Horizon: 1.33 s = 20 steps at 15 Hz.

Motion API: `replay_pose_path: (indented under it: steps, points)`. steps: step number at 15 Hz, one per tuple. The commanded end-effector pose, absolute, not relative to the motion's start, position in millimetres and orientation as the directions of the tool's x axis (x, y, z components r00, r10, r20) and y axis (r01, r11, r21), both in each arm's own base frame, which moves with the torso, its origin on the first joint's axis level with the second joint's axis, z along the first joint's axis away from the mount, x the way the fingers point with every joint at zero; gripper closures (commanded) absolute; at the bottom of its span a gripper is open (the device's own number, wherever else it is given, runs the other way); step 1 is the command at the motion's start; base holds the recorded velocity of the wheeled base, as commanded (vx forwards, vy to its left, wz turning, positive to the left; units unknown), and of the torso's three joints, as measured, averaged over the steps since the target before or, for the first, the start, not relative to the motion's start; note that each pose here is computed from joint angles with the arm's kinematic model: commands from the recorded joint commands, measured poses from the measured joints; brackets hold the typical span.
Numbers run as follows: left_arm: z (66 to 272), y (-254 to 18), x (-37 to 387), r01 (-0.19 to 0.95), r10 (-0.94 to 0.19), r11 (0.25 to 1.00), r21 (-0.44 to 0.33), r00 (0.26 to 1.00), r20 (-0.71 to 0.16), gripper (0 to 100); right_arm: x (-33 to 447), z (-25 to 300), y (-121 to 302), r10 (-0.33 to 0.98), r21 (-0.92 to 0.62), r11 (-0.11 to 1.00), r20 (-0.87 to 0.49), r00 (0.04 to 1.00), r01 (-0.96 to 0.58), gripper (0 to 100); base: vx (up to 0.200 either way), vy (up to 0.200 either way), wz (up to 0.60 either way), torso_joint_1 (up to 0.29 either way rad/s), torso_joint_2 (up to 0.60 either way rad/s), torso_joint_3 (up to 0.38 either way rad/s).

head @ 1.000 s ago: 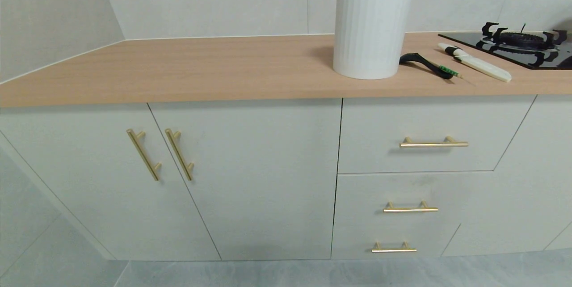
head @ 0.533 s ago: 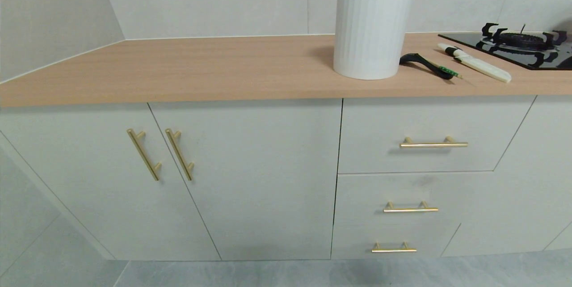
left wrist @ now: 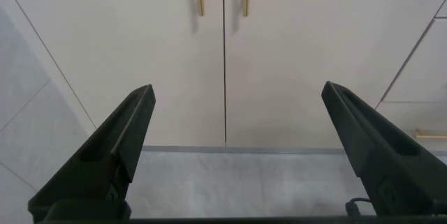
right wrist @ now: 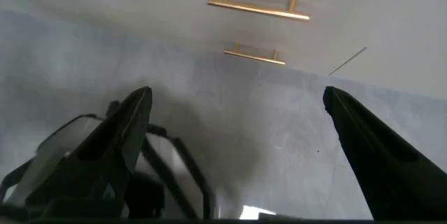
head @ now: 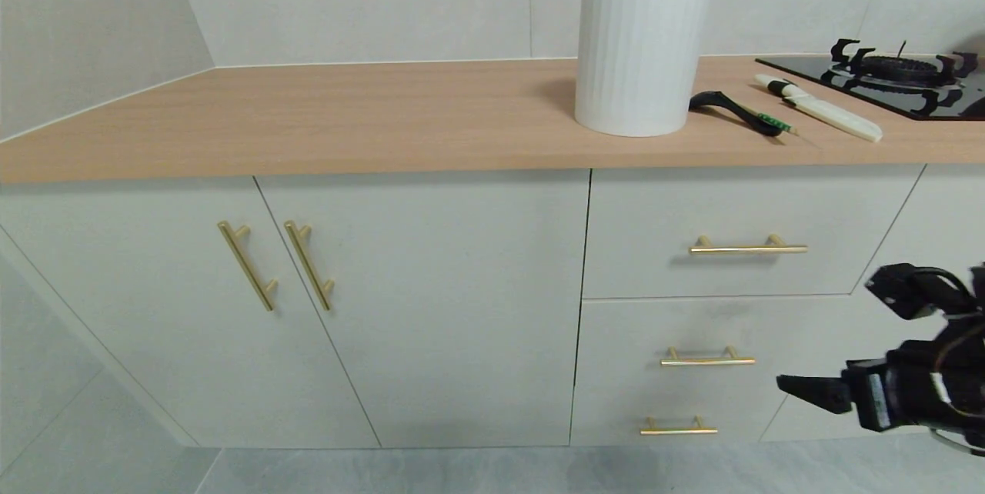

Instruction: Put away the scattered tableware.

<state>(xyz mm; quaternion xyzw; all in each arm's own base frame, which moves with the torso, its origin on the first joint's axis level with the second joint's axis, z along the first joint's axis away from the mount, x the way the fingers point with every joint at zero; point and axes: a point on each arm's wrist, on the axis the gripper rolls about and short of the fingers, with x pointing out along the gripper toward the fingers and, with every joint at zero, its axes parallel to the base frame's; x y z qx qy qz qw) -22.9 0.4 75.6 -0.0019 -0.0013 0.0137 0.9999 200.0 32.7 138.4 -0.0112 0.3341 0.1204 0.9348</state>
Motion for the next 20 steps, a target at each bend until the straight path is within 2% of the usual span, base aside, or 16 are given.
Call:
replay_pose_path:
  steps: [1,3,5,8,11,20]
  points:
    - [76,0,-23,-0.028,0.028,1.0,-0.006,1.0,0.002,0,284,76,47,0.145,0.029,0.982,-0.745,0.651,-0.186,0,0.0,0.0,0.0,0.0,0.0,0.0]
    - [76,0,-23,-0.028,0.028,1.0,-0.005,1.0,0.002,0,297,58,48,0.126,0.02,0.985,-0.771,0.625,-0.174,0,0.0,0.0,0.0,0.0,0.0,0.0]
    - [76,0,-23,-0.028,0.028,1.0,-0.005,1.0,0.002,0,305,47,49,0.125,0.018,0.985,-0.76,0.638,-0.173,0,0.0,0.0,0.0,0.0,0.0,0.0]
    - [76,0,-23,-0.028,0.028,1.0,-0.005,1.0,0.002,0,323,8,50,0.082,-0.022,0.99,-0.701,0.708,-0.136,0,0.0,0.0,0.0,0.0,0.0,0.0]
    - [76,0,-23,-0.028,0.028,1.0,-0.005,1.0,0.002,0,333,-13,51,0.053,-0.047,0.994,-0.612,0.789,-0.103,0,0.0,0.0,0.0,0.0,0.0,0.0]
    - [76,0,-23,-0.028,0.028,1.0,-0.005,1.0,0.002,0,352,-24,52,-0.029,-0.026,1.0,-0.528,0.849,0.018,0,0.0,0.0,0.0,0.0,0.0,0.0]
